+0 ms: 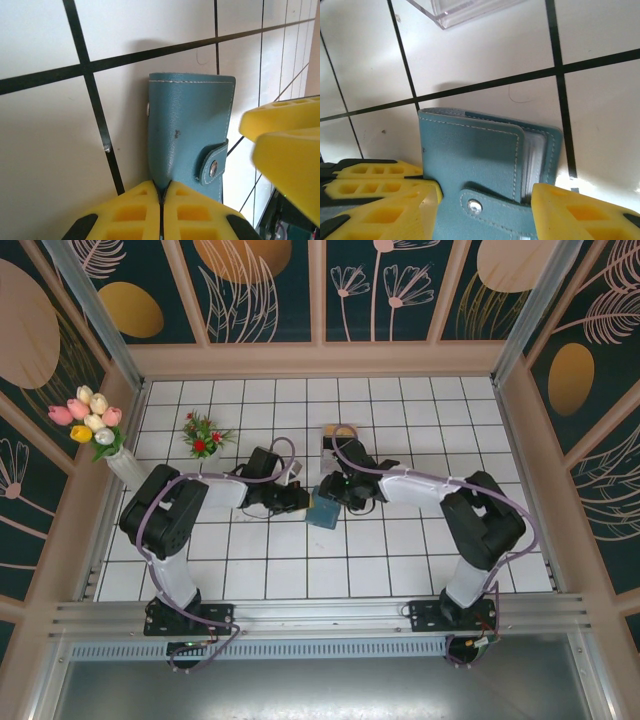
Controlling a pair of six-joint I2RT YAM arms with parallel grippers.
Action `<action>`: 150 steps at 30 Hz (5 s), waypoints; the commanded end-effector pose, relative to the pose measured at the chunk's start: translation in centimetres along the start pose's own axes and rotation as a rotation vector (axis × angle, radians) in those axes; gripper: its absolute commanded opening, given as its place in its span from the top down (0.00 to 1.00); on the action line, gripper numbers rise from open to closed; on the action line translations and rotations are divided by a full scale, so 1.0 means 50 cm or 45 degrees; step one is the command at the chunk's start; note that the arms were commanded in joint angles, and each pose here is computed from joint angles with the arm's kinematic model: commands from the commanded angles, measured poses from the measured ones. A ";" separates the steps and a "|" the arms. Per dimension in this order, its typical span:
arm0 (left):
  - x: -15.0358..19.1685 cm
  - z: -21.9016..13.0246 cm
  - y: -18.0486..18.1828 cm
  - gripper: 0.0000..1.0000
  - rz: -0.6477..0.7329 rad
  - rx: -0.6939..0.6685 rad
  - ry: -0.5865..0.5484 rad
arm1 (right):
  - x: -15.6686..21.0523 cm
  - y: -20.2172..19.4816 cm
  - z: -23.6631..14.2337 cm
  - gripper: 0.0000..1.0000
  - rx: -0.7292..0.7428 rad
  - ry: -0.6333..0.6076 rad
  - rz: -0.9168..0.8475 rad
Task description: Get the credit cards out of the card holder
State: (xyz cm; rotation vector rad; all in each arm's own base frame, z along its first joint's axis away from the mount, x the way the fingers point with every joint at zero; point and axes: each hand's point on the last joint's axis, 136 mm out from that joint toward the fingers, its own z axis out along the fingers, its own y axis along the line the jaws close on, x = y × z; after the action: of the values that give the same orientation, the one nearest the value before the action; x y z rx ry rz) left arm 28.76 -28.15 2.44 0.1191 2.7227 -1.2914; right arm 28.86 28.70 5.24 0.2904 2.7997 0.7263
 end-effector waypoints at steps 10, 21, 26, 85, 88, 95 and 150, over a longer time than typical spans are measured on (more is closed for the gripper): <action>-0.012 -0.069 -0.053 1.00 0.044 0.009 -0.202 | 0.028 0.009 -0.063 0.51 -0.049 0.061 -0.051; 0.004 -0.061 -0.043 1.00 0.054 -0.013 -0.185 | 0.030 0.073 -0.022 0.67 -0.105 0.133 -0.012; 0.006 -0.057 -0.039 1.00 0.062 -0.020 -0.176 | 0.033 0.062 0.001 0.67 -0.002 0.150 0.062; -0.009 -0.072 0.034 0.84 0.061 -0.316 -0.216 | -0.004 -0.041 -0.063 0.63 0.162 -0.015 -0.054; -0.015 -0.075 0.036 0.70 0.068 -0.352 -0.208 | 0.000 -0.029 -0.054 0.50 0.124 0.022 -0.108; -0.042 -0.115 0.013 0.44 0.076 -0.402 -0.299 | 0.008 0.011 -0.041 0.39 0.043 0.075 -0.220; -0.008 -0.172 -0.030 0.07 0.012 -0.209 -0.470 | -0.022 0.097 -0.125 0.98 0.015 0.020 -0.272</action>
State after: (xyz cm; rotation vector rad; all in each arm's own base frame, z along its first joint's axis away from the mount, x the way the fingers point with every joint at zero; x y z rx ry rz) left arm 28.27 -20.77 8.87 -0.1454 2.5075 -0.8781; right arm 29.35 29.09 13.58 0.0237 2.7742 0.6212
